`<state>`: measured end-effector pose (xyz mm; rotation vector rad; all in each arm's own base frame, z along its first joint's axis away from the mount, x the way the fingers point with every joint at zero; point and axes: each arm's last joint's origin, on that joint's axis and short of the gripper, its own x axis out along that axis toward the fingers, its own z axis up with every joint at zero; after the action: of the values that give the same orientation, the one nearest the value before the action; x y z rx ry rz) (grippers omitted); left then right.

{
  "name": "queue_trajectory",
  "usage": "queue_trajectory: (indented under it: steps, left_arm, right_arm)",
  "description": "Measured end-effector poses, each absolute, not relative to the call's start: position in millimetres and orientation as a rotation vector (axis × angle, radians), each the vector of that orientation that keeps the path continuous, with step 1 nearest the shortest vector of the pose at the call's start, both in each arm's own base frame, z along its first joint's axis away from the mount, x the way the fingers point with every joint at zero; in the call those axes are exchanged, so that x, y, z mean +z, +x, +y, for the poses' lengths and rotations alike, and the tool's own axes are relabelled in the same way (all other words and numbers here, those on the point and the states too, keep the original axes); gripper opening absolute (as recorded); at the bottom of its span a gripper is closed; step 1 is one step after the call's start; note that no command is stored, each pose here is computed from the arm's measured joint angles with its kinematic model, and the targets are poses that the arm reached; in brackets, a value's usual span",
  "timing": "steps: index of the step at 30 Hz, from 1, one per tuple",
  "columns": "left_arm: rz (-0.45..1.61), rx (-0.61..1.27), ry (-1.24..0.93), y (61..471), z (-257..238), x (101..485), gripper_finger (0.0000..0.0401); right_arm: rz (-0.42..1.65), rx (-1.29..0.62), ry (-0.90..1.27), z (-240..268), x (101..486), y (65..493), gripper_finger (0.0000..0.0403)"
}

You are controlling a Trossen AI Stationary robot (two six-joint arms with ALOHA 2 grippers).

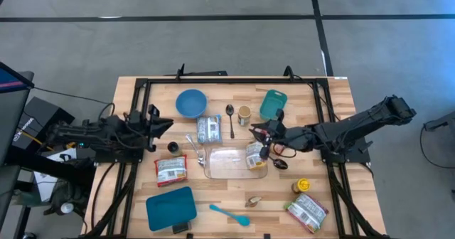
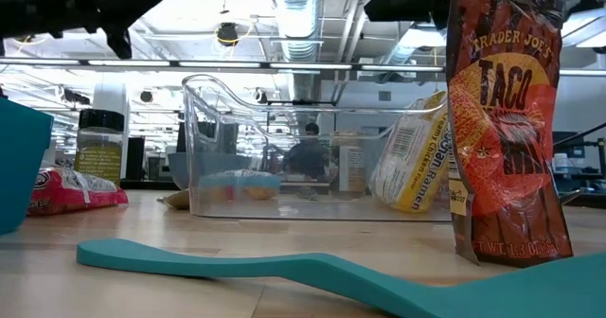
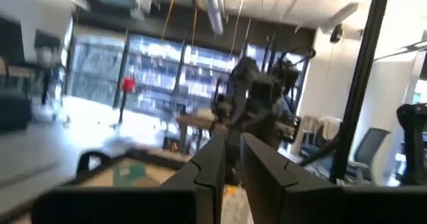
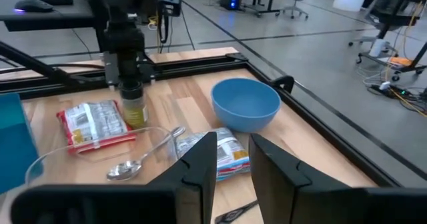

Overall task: Pick & Place Food Item
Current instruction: Put the black spice bottle into the dark blue bin

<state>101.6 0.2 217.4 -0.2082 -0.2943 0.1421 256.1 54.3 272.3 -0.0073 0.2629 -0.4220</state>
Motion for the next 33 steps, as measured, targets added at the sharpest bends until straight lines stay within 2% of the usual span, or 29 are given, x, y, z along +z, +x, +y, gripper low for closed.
queue_trajectory:
  steps: [15, 25, 33]
  left_arm:
    - [0.303, 0.152, -0.278, 135.5, -11.2, 247.3, 0.0044]
    - [0.595, 0.187, -0.315, 144.6, -21.0, 271.8, 0.0044]
    - [0.914, 0.356, -0.373, 142.1, -20.4, 269.2, 0.0006]
  right_arm:
    - [0.304, -0.465, -0.023, 43.3, 268.5, 256.7, 0.0082]
    - [0.308, -0.470, -0.024, 42.0, 268.2, 256.8, 0.0082]
    - [0.309, -0.470, -0.024, 42.0, 268.1, 256.8, 0.0082]
